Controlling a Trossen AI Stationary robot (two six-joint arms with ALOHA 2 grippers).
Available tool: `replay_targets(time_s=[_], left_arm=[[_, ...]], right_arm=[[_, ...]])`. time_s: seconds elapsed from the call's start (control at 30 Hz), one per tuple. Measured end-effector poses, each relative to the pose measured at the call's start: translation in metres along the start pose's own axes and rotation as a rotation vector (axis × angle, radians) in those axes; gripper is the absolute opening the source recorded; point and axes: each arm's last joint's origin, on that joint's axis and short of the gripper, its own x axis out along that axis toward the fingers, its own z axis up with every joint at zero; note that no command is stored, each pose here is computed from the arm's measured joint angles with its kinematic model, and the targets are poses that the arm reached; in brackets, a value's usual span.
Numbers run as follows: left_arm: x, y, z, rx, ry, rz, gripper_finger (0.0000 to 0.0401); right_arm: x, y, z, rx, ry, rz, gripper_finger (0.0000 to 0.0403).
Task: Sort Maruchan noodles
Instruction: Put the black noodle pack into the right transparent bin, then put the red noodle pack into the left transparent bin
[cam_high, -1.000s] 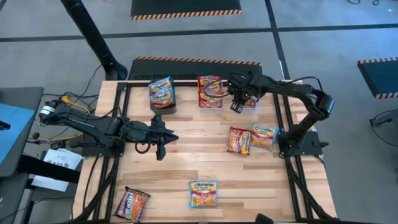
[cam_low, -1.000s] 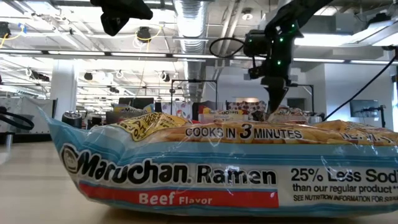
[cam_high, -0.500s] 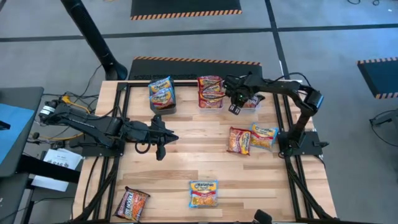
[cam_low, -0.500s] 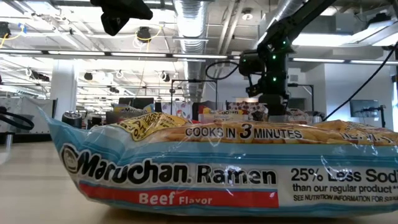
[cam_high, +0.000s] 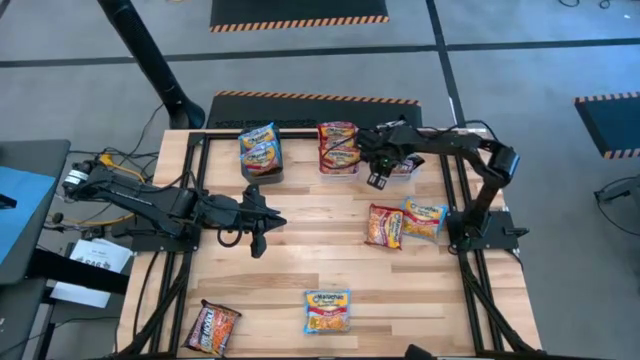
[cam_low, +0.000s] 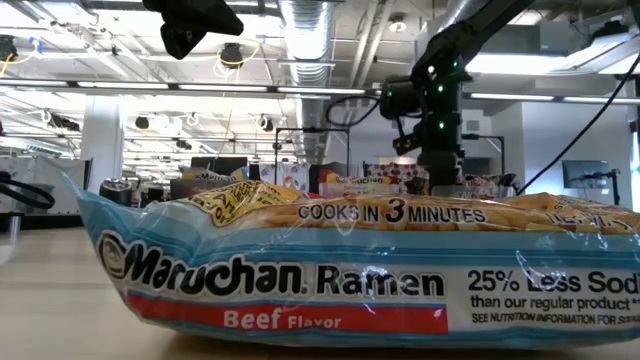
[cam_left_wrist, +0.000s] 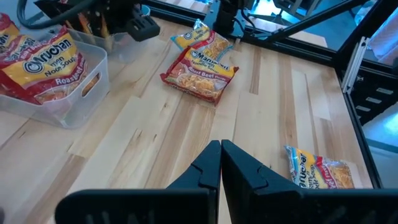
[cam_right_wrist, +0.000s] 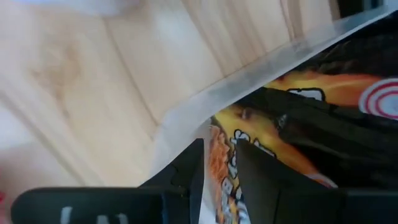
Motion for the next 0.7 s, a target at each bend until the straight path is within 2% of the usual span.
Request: replay_targets(time_s=[0.4, 0.7], left_arm=[[0.000, 0.001, -0.002, 0.006, 0.018, 0.005, 0.0000], [0.000, 0.001, -0.003, 0.015, 0.030, 0.011, 0.0000]], right_arm=[[-0.060, 0.002, -0.023, 0.063, -0.113, -0.004, 0.0117], [-0.095, 0.031, -0.049, 0.112, -0.090, 0.214, 0.0118]])
